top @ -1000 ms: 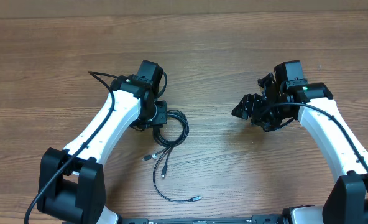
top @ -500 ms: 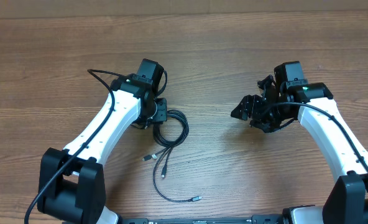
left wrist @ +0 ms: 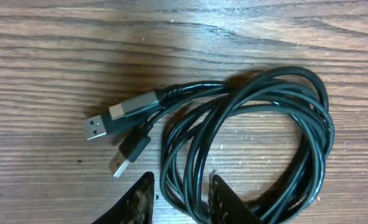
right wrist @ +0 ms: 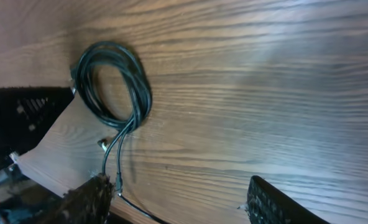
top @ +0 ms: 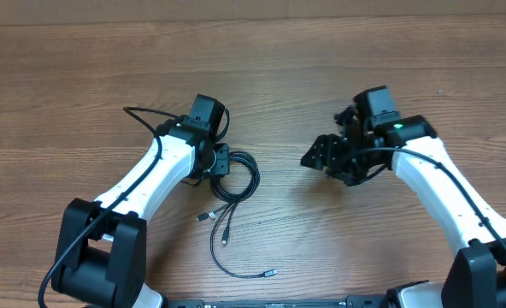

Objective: Untangle cables

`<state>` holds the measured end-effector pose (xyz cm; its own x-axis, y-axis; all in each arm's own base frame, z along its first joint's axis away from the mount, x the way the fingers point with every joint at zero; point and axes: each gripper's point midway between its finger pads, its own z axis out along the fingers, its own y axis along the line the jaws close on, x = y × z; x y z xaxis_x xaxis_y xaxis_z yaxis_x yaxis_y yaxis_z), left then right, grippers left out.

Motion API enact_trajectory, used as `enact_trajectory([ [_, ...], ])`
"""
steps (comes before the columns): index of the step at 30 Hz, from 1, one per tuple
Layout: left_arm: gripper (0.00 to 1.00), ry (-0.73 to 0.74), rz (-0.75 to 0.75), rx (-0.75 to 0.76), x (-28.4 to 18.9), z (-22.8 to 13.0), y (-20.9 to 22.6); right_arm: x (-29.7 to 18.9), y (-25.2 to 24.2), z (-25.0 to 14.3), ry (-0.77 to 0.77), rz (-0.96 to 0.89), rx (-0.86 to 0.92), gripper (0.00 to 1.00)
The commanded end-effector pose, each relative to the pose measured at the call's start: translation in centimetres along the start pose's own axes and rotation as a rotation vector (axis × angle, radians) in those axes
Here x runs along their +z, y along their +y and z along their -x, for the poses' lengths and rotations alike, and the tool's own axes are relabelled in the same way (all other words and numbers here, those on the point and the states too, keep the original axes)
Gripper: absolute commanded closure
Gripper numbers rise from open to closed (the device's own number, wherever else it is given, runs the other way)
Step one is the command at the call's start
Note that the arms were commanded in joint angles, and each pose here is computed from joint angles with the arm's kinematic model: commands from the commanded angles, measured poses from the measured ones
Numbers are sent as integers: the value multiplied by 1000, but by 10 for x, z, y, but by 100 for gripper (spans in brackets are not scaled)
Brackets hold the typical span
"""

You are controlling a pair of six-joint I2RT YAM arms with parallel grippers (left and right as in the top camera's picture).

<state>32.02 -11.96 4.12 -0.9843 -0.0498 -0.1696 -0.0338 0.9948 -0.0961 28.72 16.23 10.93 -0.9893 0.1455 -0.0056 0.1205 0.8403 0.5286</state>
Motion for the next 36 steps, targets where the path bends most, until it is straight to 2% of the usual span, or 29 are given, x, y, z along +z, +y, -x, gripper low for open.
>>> enact_trajectory([
  [1, 70, 19, 14, 14, 9, -8, 4, 11, 5, -8, 0, -50, -11, 32],
  [8, 71, 31, 19, 14, 15, -15, 7, 27, 23, -17, -33, -108, -70, 33],
  [13, 74, 21, 12, 14, 18, -14, 6, 34, 42, -19, -55, -83, -123, 33],
  [20, 70, 52, -63, 20, 27, -27, -3, 38, 42, -22, -74, -116, -114, 32],
  [25, 68, 54, -61, 20, 39, -37, 1, 42, 35, -18, -100, -138, -114, 32],
  [26, 70, 53, -61, 20, 42, -39, 2, 44, 34, -18, -103, -139, -115, 32],
  [28, 90, 55, -61, 20, 45, -43, 4, 47, 31, -19, -101, -139, -115, 32],
  [29, 95, 56, -61, 21, 45, -43, 4, 49, 28, -20, -98, -142, -113, 32],
  [32, 96, 53, -84, 63, 43, -41, 0, 53, 23, -24, -88, -150, -109, 35],
  [36, 96, 33, -127, 150, 35, -30, -11, 56, 20, -25, -90, -149, -109, 50],
])
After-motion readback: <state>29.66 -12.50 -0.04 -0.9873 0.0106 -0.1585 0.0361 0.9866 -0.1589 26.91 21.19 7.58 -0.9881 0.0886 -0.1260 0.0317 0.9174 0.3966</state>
